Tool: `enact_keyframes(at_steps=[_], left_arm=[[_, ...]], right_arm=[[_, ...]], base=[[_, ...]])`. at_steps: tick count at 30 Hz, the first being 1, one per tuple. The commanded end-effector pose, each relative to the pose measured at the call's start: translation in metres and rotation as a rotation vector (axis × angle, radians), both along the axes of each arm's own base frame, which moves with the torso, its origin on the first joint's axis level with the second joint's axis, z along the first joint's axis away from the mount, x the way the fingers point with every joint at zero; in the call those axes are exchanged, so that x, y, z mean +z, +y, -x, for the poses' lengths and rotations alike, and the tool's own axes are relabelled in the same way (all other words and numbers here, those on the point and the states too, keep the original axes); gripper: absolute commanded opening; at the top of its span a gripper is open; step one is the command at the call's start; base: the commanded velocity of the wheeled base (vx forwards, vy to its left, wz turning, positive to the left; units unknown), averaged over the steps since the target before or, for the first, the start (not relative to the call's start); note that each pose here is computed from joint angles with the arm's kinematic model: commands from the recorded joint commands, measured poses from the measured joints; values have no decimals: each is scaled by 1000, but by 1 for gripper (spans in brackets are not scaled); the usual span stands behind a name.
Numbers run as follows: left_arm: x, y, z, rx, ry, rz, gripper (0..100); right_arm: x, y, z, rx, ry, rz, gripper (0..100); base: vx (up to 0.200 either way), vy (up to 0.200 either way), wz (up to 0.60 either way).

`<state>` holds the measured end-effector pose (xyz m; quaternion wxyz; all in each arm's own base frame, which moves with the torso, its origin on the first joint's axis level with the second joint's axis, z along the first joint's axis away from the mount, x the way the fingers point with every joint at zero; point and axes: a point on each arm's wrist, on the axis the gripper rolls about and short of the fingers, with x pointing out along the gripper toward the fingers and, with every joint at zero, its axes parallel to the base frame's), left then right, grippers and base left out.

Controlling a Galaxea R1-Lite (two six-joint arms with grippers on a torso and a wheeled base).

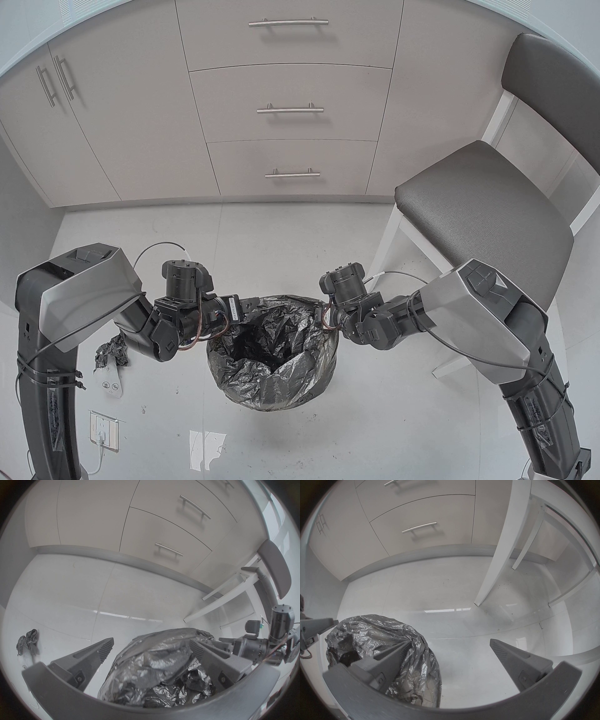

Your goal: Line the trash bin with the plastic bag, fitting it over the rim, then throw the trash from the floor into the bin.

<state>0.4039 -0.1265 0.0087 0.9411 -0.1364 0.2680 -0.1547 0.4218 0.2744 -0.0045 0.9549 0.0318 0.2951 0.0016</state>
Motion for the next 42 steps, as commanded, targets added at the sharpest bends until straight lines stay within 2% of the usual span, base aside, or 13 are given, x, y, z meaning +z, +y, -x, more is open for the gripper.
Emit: enact_keyframes(at_steps=[1, 6, 7, 9, 15, 18, 20, 24, 30, 31, 33, 37, 42], left_arm=[[15, 0, 21, -16, -21, 7, 100], [27, 6, 35, -9, -25, 20, 100], [40, 10, 41, 19, -26, 73, 100], [50, 14, 41, 43, -41, 112, 100], [61, 21, 39, 62, -75, 126, 100], [62, 23, 37, 66, -94, 137, 100], [61, 23, 35, 65, -125, 143, 100], [61, 23, 35, 64, -134, 142, 100], [59, 27, 34, 75, -126, 142, 100], [61, 29, 33, 78, -132, 144, 100], [62, 28, 34, 75, -133, 144, 100], [60, 27, 34, 72, -129, 143, 100], [61, 27, 34, 72, -131, 146, 100]], right_arm=[[-5, -1, -3, -4, 3, 8, 100], [4, -3, -4, -17, -14, -2, 100], [24, -4, -2, -18, -41, -12, 100], [38, -2, 1, -8, -61, -15, 100], [58, 3, 16, 31, -80, 10, 100], [54, 4, 21, 51, -62, 41, 100], [46, 6, 27, 94, -45, 103, 100], [43, 11, 36, 116, -30, 120, 100], [42, -1, 53, 101, 9, 154, 100], [35, -10, 66, 76, 47, 176, 100], [28, -19, 76, 57, 75, 185, 100], [26, -25, 83, 55, 62, 168, 100], [31, -10, 94, 103, 30, 160, 100]], base=[[0, 0, 0], [0, 0, 0], [0, 0, 0], [0, 0, 0], [0, 0, 0], [0, 0, 0], [0, 0, 0], [0, 0, 0], [0, 0, 0], [0, 0, 0], [0, 0, 0], [0, 0, 0], [0, 0, 0]])
